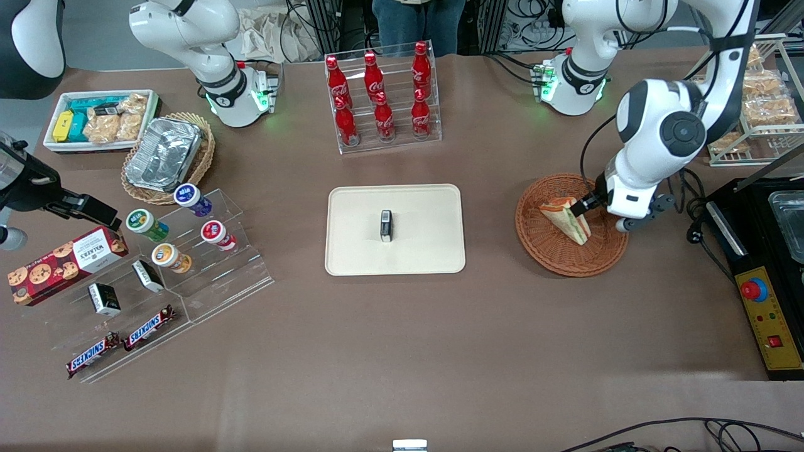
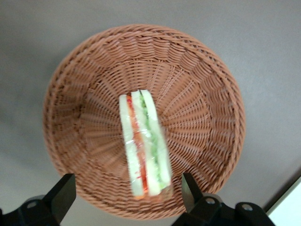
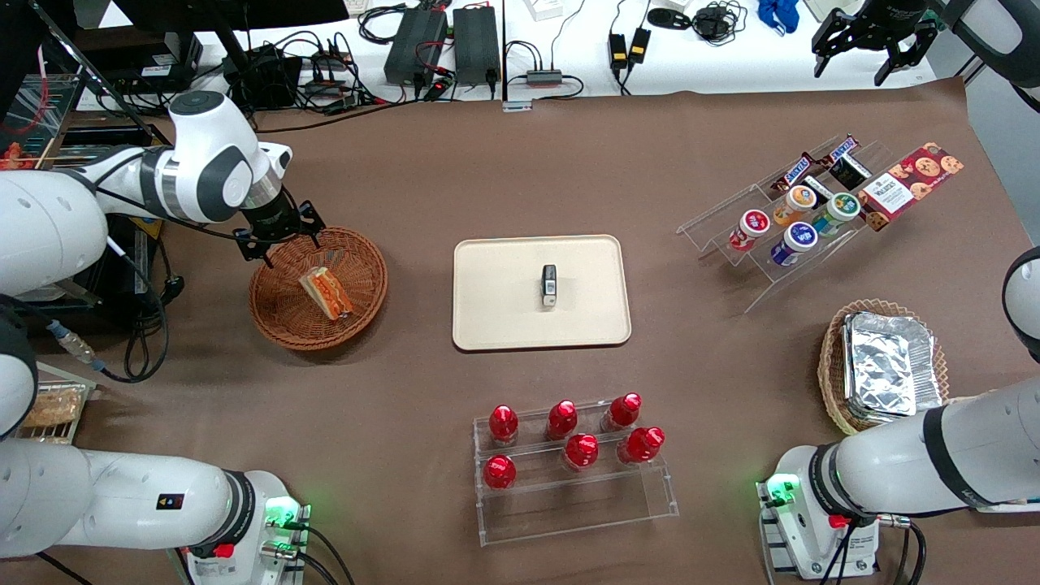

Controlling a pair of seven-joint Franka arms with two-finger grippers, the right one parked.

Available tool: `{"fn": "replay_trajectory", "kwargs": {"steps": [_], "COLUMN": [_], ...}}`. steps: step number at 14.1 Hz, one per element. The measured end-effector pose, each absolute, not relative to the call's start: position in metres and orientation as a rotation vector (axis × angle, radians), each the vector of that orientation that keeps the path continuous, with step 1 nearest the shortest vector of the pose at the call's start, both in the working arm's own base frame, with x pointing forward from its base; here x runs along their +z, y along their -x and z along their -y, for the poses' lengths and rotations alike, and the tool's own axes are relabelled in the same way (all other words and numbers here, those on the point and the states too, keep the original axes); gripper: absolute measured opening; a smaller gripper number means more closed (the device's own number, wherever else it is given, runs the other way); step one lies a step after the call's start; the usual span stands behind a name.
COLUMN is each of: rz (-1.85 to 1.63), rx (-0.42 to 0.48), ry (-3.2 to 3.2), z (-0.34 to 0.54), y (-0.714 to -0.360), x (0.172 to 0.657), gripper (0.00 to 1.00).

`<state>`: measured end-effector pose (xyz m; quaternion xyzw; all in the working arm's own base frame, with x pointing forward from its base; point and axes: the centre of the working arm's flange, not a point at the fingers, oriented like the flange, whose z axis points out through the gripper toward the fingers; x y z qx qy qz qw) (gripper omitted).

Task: Place sandwich from basket to tray
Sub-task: 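Move the left gripper down over the sandwich in the wicker basket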

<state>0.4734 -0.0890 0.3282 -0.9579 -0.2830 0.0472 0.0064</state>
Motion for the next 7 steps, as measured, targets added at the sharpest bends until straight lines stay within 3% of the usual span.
{"fn": "replay_trajectory", "kwargs": {"steps": [7], "rz": [1.039], "rx": [0.096], "ry": [2.968], "z": [0.116], "y": [-0.475], "x": [0.284], "gripper": [0.99]}}
